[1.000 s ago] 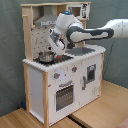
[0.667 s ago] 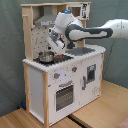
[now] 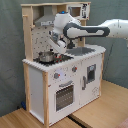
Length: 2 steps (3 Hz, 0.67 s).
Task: Play with the kitchen
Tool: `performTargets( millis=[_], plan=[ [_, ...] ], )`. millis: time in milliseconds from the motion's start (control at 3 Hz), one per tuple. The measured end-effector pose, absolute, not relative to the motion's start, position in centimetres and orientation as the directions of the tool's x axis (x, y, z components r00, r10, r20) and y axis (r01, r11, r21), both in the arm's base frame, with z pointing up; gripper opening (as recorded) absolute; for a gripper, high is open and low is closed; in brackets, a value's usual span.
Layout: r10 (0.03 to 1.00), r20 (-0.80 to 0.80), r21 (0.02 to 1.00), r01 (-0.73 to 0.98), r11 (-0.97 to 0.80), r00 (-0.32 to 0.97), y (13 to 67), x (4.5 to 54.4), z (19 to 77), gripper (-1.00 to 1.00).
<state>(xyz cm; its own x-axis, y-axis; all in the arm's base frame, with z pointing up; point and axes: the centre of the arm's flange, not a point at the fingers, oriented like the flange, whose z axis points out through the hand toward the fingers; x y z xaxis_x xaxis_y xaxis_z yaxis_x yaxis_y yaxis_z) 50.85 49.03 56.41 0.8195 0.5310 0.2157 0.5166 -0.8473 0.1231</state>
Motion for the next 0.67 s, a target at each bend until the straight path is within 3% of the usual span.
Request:
performTargets(
  millis=[667],
  plan=[
    [0.65, 0.19, 0.15, 0.633, -0.76, 0.735, 50.61, 52.18, 54.29, 1.0]
  ],
)
